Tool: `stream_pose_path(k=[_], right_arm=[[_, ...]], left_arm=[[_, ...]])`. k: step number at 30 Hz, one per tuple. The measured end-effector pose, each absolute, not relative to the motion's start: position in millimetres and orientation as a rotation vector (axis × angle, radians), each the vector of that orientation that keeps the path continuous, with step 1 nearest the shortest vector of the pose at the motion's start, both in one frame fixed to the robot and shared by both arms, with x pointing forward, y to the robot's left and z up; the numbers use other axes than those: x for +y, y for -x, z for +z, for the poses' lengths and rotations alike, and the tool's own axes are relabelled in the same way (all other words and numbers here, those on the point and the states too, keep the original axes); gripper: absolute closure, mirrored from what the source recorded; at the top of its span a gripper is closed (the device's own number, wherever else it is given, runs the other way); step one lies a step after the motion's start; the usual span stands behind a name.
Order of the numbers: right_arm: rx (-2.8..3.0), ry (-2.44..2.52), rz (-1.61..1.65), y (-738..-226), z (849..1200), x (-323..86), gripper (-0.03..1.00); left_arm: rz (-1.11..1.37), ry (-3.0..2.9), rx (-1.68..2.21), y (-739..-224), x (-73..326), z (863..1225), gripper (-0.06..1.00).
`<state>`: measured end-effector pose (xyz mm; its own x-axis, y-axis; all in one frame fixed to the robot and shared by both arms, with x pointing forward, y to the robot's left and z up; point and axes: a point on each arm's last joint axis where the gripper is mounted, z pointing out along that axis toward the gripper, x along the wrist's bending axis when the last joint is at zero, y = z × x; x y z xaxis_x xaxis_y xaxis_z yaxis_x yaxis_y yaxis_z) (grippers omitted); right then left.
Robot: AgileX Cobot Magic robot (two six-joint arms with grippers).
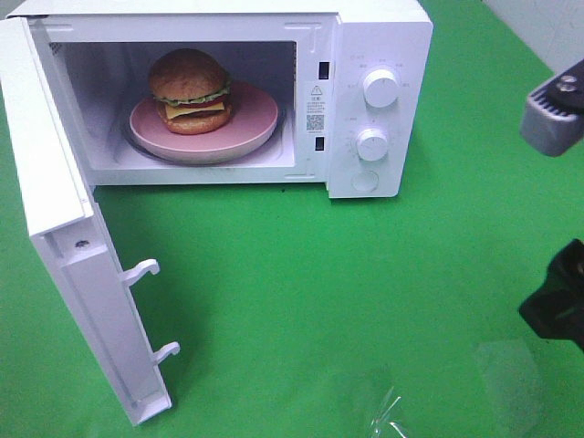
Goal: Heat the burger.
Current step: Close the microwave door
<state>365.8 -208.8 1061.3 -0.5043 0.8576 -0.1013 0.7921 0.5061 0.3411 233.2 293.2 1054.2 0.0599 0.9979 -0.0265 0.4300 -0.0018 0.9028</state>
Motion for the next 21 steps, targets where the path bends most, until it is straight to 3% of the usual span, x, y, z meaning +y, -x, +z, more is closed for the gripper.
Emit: stream_pose_path(k=[8, 21], right_arm=[[2.455, -1.407, 0.427, -337.4, 1074.4, -233.5, 0.28], [1.998, -1.671, 0.603, -281.2, 1053.8, -299.5, 0.28]], left_arm=[[0.907, -1.547, 1.481, -233.2, 293.2, 1054.2, -0.03], [0.907, -1.547, 1.481, -233.2, 293.2, 1054.2, -0.03]])
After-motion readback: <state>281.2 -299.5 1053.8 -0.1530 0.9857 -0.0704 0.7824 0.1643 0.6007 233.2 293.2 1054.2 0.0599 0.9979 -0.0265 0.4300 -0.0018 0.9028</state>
